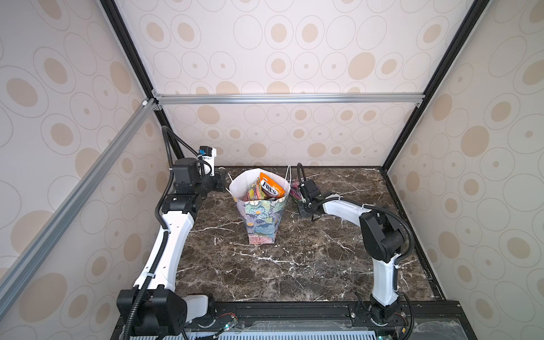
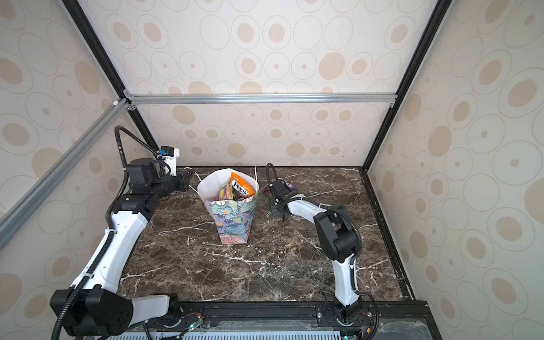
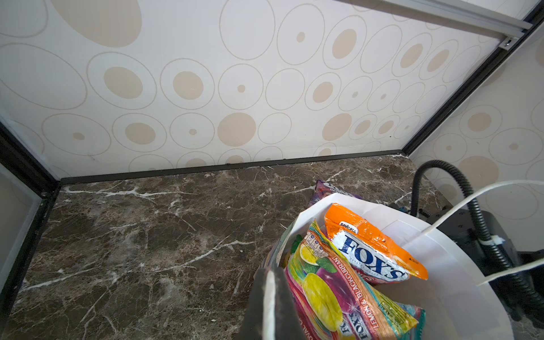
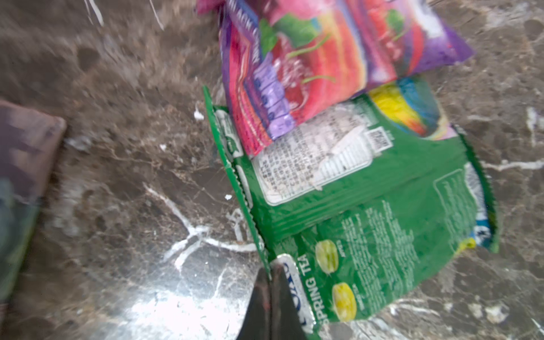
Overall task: Place the snacks into the paper bag
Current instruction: 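Close the right gripper on the green Spring Tea packet's edge, then lift the green Spring Tea packet high off the table with the right gripper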
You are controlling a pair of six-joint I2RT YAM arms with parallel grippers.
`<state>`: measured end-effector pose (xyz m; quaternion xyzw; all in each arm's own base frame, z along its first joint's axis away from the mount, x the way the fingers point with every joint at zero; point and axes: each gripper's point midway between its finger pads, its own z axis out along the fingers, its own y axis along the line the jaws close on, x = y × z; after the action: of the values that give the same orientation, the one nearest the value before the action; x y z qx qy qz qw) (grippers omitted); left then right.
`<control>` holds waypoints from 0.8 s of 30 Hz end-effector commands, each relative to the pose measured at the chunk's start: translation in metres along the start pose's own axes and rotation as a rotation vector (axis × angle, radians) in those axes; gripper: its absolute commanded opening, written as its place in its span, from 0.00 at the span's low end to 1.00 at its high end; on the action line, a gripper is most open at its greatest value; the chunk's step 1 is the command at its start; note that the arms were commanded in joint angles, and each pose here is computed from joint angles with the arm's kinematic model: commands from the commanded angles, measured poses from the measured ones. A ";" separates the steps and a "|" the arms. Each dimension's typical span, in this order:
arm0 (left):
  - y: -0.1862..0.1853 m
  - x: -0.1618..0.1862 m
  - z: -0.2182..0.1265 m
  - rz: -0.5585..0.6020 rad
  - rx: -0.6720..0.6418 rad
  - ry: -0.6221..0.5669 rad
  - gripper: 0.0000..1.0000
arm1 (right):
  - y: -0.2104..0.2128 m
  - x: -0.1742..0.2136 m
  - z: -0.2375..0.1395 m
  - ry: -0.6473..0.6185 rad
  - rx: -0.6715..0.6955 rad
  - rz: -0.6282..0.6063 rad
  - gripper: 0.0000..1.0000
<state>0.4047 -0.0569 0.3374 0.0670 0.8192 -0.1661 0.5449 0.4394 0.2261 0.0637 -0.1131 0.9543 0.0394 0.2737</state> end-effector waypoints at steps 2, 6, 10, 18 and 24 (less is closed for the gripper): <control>-0.010 -0.045 -0.024 0.066 -0.008 -0.133 0.00 | 0.003 -0.019 -0.029 -0.072 -0.076 0.073 0.00; -0.010 -0.046 -0.025 0.068 -0.006 -0.135 0.00 | 0.000 -0.025 -0.044 -0.097 -0.076 0.071 0.00; -0.011 -0.047 -0.027 0.069 -0.006 -0.139 0.00 | -0.005 -0.033 -0.060 -0.126 -0.083 0.084 0.00; -0.011 -0.047 -0.027 0.069 -0.008 -0.140 0.00 | -0.010 -0.043 -0.089 -0.165 -0.084 0.079 0.00; -0.011 -0.047 -0.027 0.069 -0.004 -0.142 0.00 | -0.015 -0.041 -0.112 -0.185 -0.079 0.081 0.00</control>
<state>0.4015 -0.0569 0.3376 0.0666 0.8206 -0.1663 0.5427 0.4246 0.2101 0.1580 -0.0857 0.9332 0.0965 0.3353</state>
